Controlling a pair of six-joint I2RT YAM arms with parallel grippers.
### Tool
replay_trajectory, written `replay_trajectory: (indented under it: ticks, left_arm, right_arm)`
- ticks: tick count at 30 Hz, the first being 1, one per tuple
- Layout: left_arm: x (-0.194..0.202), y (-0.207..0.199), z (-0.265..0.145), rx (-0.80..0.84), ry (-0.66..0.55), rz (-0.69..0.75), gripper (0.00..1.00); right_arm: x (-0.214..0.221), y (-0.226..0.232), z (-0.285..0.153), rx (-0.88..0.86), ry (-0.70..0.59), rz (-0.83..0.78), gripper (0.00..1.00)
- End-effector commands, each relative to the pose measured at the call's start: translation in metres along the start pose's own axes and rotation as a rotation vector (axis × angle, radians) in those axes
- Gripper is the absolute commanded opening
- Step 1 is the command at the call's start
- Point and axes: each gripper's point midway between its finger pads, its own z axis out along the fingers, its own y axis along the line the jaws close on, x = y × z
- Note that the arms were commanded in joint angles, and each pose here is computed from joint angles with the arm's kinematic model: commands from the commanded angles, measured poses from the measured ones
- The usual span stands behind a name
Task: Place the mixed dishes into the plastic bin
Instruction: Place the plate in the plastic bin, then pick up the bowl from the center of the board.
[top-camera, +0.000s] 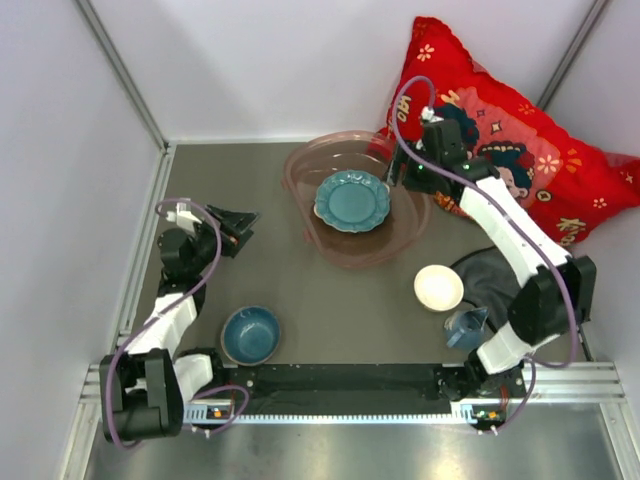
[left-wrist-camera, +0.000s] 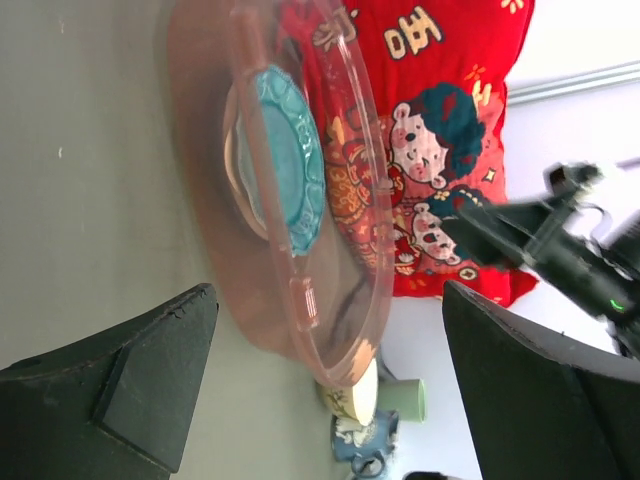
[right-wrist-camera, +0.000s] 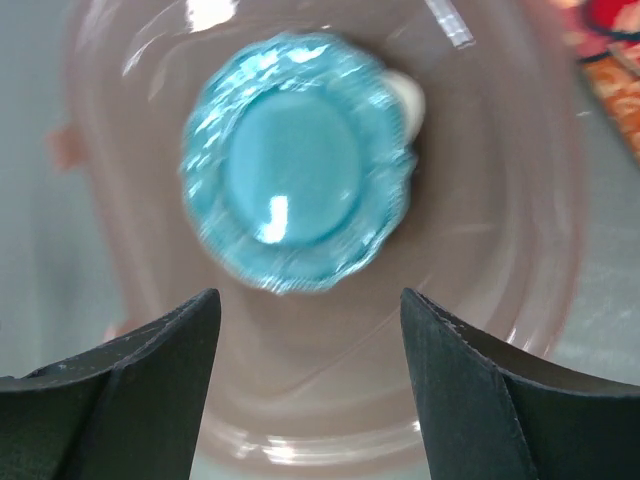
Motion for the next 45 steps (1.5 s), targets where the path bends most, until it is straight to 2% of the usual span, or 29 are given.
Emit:
replay_trajectory:
  ticks: [1, 6, 13, 21, 26, 33, 39, 45]
  left_arm:
    - [-0.017, -0.015, 0.003, -0.010, -0.023, 0.126, 0.98]
    - [-0.025, -0.017, 0.007, -0.027, -0.033, 0.146, 0.98]
    - [-0.041, -0.016, 0.012, -0.079, -0.068, 0.200, 0.98]
    - [-0.054, -0.021, 0.015, -0.097, -0.088, 0.204, 0.98]
    - [-0.055, -0.021, 0.014, -0.104, -0.086, 0.212, 0.98]
    - [-0.055, -0.026, 0.009, -0.102, -0.091, 0.228, 0.98]
    - [-0.056, -0.023, 0.008, -0.109, -0.095, 0.229, 0.98]
    - [-0.058, -0.022, 0.007, -0.114, -0.099, 0.228, 0.98]
  right_arm:
    - [0.038, 0.039, -0.043, -0.066, 0.030, -0.147, 0.71]
    - [0.114, 0.093, -0.070, -0.140, 0.106, -0.305, 0.71]
    - [0.206, 0.165, -0.093, -0.333, 0.204, -0.375, 0.70]
    - [0.305, 0.208, -0.075, -0.408, 0.388, -0.432, 0.70]
    - [0.345, 0.225, -0.057, -0.401, 0.432, -0.485, 0.69]
    - [0.357, 0.243, -0.042, -0.411, 0.454, -0.475, 0.69]
    - [0.363, 0.242, -0.034, -0.386, 0.465, -0.488, 0.68]
    - [0.374, 0.237, -0.022, -0.354, 0.486, -0.492, 0.57]
